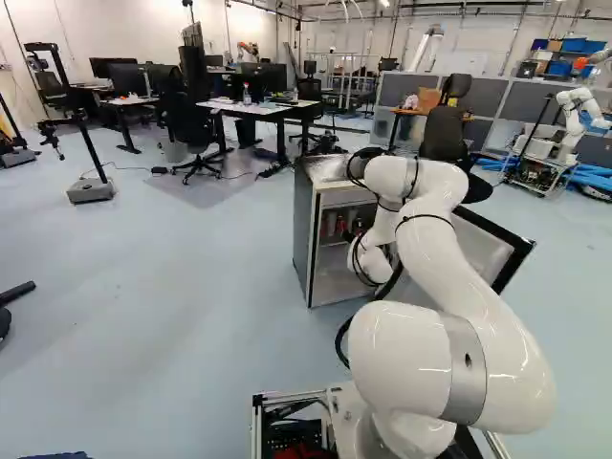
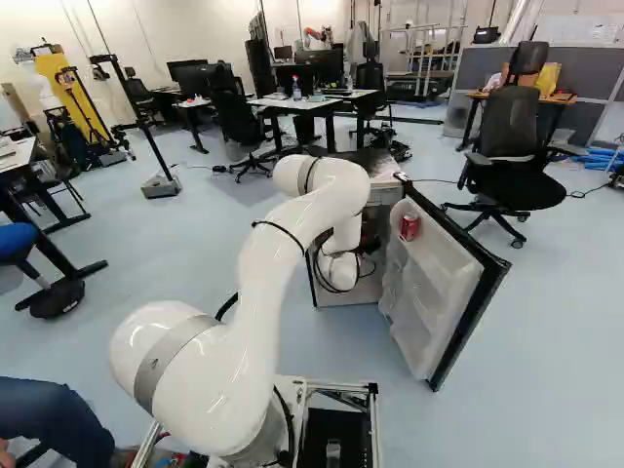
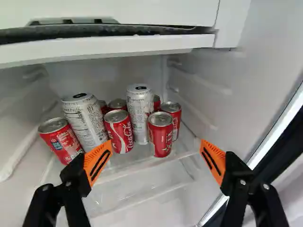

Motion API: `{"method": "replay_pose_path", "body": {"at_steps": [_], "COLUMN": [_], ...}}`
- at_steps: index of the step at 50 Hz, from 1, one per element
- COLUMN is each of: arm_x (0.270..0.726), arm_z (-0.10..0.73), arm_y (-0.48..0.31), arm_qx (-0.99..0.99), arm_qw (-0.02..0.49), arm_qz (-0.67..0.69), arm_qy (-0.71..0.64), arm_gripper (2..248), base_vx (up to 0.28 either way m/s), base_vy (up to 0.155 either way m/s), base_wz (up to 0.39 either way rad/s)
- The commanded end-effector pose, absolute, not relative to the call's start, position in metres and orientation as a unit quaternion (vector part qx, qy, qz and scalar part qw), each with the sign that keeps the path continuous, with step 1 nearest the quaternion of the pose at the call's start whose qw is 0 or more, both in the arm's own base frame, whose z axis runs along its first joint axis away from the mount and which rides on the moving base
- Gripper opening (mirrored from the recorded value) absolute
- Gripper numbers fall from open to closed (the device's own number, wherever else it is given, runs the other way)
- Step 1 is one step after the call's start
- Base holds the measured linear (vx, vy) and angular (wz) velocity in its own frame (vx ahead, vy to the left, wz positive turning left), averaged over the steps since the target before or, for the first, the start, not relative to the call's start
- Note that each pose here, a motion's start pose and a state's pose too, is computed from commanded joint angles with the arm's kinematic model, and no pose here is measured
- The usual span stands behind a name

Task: Grab a drink from the fridge

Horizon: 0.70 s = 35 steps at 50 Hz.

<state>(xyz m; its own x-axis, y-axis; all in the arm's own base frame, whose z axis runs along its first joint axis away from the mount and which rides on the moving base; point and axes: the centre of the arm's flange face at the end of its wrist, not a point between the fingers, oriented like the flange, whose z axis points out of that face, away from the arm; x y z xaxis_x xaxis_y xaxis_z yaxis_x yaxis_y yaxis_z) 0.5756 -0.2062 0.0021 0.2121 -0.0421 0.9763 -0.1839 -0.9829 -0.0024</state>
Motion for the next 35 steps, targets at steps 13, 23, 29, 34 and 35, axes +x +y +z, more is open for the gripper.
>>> {"method": "replay_pose_path", "body": {"at_steps": [13,23,29,34,35], "arm_x": [0.588,0.597,0.601,0.601,0.601], "arm_z": [-0.006,-0.012,-0.015,-0.016,-0.016], "arm_y": [-0.208,-0.211,-0.212,-0.212,-0.212], "arm_qx": [0.779,0.782,0.784,0.785,0.785], "arm_qw": [0.057,0.058,0.058,0.058,0.058], "arm_qz": [0.620,0.617,0.614,0.612,0.612], "arm_qy": [-0.070,-0.069,-0.068,-0.068,-0.068], "arm_gripper": [247,247,247,247,247], "base_vx": [0.000,0.000,0.000,0.000,0.000], "base_vy": [0.000,0.000,0.000,0.000,0.000], "base_wz": [0.000,0.000,0.000,0.000,0.000]}}
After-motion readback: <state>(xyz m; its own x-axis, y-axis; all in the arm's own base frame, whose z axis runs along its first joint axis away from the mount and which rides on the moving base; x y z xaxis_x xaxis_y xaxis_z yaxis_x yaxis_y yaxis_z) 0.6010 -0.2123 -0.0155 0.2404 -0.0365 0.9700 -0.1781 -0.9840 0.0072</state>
